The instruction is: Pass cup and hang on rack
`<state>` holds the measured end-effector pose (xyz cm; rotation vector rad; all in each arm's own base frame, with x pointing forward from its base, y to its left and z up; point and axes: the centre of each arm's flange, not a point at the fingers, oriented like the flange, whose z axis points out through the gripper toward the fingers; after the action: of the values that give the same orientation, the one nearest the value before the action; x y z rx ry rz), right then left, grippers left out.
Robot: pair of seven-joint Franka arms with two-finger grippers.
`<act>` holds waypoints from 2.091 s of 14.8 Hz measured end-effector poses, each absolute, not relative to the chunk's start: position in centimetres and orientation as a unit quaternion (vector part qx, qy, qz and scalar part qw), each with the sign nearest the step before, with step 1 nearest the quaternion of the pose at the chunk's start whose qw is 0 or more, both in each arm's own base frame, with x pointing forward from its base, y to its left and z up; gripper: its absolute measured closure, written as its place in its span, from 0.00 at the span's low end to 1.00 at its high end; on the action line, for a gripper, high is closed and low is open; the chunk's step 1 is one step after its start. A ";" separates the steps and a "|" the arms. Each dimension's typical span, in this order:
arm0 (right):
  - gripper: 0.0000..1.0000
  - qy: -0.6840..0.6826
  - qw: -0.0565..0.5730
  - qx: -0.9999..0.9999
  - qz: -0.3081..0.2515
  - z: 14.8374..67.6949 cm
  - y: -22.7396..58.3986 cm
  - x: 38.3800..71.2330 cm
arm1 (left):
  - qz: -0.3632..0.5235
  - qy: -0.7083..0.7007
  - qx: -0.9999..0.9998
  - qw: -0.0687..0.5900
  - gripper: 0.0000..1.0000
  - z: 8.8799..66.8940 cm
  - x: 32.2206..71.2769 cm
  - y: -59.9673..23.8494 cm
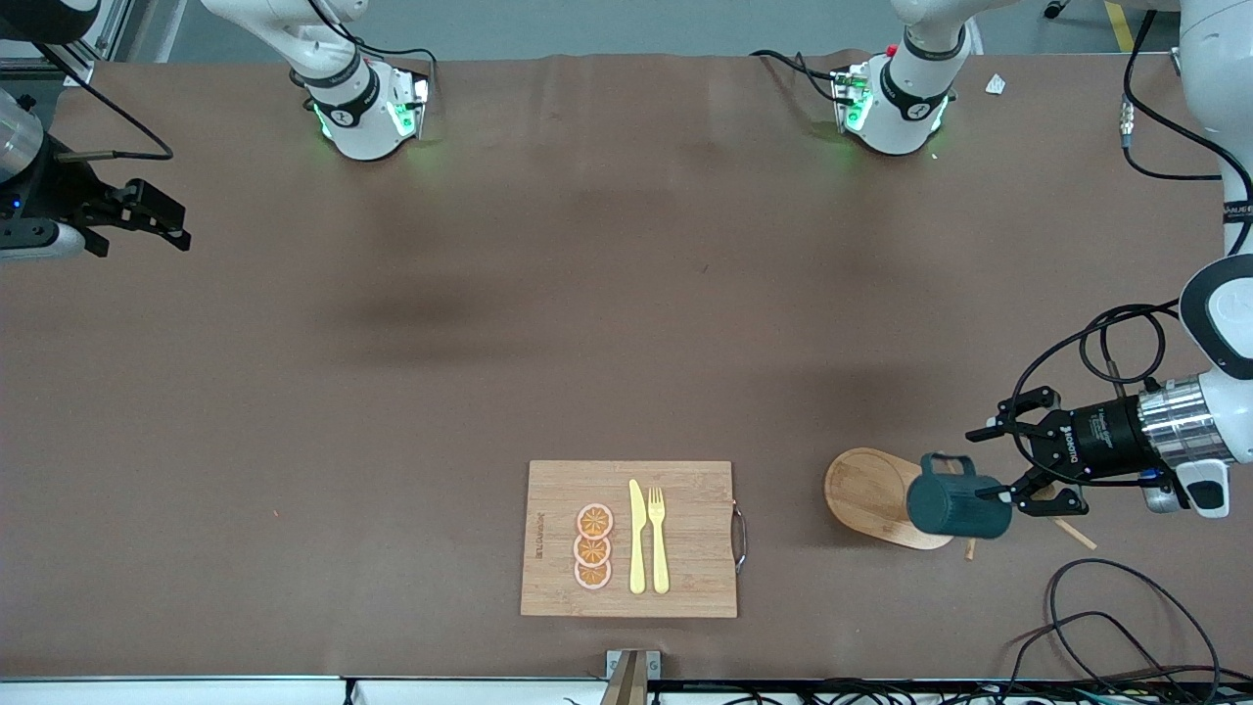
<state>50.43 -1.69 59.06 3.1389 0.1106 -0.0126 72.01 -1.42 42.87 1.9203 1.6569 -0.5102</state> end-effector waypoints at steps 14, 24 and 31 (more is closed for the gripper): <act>0.00 0.036 0.000 0.999 -0.003 59.2 -1.7 50.5 | -0.021 0.220 0.975 0.036 0.00 56.1 64.1 -11.7; 0.00 0.036 0.000 0.999 -0.003 59.2 -1.8 50.5 | -0.033 0.038 0.998 -0.040 0.00 64.4 56.9 -8.3; 0.00 0.036 0.000 0.999 -0.003 59.2 -1.8 50.5 | -0.044 0.021 0.998 -0.028 0.00 63.7 53.4 -7.8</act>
<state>50.48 -1.77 59.18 3.1388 0.1121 -0.0104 53.39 -7.85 63.65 3.1945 0.0680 -0.1415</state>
